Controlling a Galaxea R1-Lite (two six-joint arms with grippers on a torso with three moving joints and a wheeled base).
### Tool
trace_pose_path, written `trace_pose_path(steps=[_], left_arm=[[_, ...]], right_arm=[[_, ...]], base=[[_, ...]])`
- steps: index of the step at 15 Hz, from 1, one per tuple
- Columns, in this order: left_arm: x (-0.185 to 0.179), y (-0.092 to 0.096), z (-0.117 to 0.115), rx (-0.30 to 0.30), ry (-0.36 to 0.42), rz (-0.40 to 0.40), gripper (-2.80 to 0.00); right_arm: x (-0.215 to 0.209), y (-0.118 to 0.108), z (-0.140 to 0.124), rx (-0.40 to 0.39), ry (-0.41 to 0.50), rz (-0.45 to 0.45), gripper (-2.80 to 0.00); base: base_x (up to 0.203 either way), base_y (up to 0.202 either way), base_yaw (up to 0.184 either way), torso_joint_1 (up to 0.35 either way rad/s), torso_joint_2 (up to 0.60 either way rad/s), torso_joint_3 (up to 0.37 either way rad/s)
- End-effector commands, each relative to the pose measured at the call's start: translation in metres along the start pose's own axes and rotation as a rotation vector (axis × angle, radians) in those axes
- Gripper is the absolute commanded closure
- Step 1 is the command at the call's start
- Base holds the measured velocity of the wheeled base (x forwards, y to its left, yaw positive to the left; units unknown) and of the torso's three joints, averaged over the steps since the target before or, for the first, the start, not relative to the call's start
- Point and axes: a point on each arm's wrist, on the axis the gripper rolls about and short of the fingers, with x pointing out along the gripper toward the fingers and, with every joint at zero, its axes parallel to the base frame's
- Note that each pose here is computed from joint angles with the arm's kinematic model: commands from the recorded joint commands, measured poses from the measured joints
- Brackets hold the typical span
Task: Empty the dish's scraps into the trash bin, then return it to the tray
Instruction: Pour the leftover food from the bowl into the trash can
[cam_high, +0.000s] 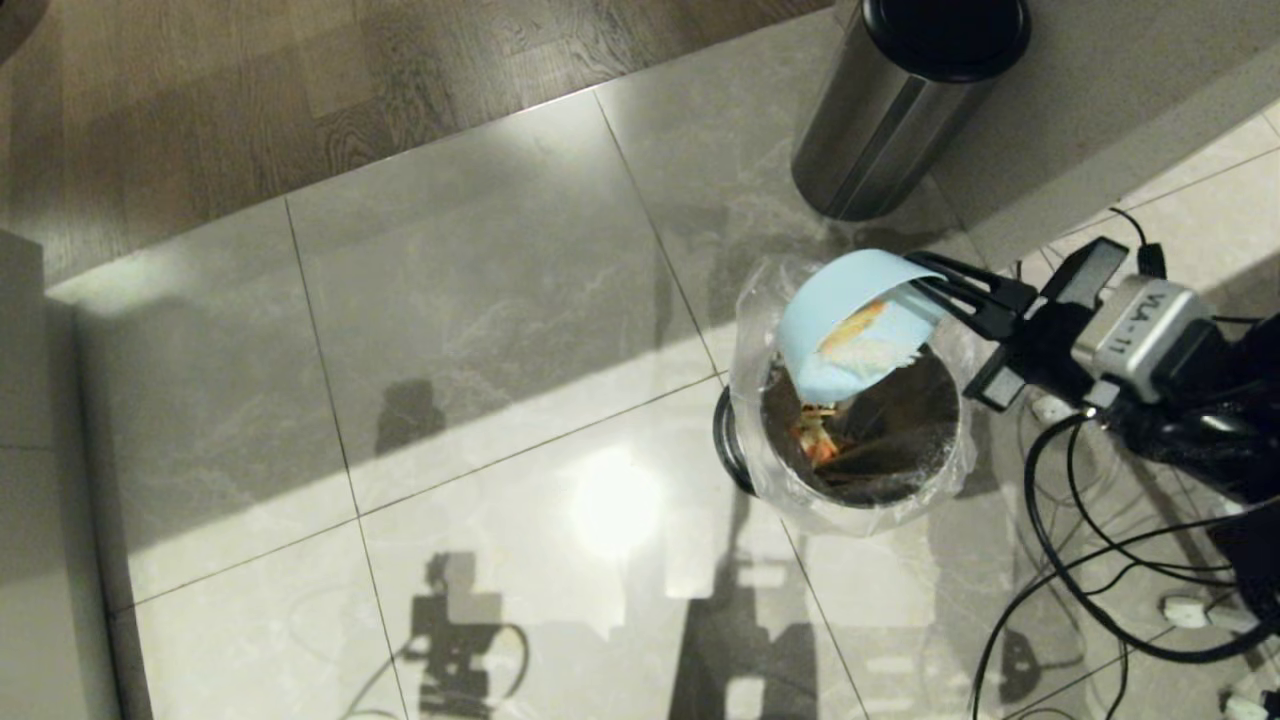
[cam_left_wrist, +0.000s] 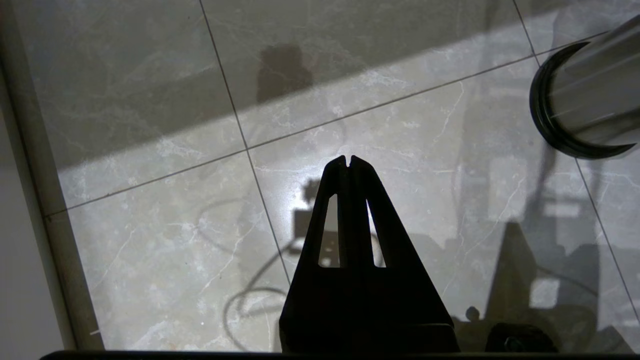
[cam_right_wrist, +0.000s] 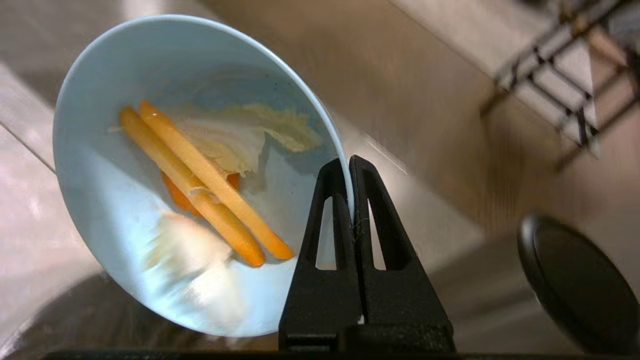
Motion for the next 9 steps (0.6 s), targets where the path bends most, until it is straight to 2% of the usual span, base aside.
trace_pose_path(steps=[1,6,9], left_arm=[[0.0,0.0,0.0,-0.001,0.0,0.001,0.0],[0.0,0.0,0.0,-0.001,0.0,0.001,0.0],[0.0,0.0,0.0,-0.001,0.0,0.001,0.0]], right_arm=[[0.002,0.008,-0.014,0.012,-0.044,0.056,0.0],[0.001,-0.014,-0.019,-0.056,-0.108,0.072,0.0],[-0.006,-0.024,-0.02,-0.087,-0.145,0.111,0.0]], base=[[0.0,0.0,0.0,0.0,0.0,0.0],[0.0,0.0,0.0,0.0,0.0,0.0],[0.0,0.0,0.0,0.0,0.0,0.0]])
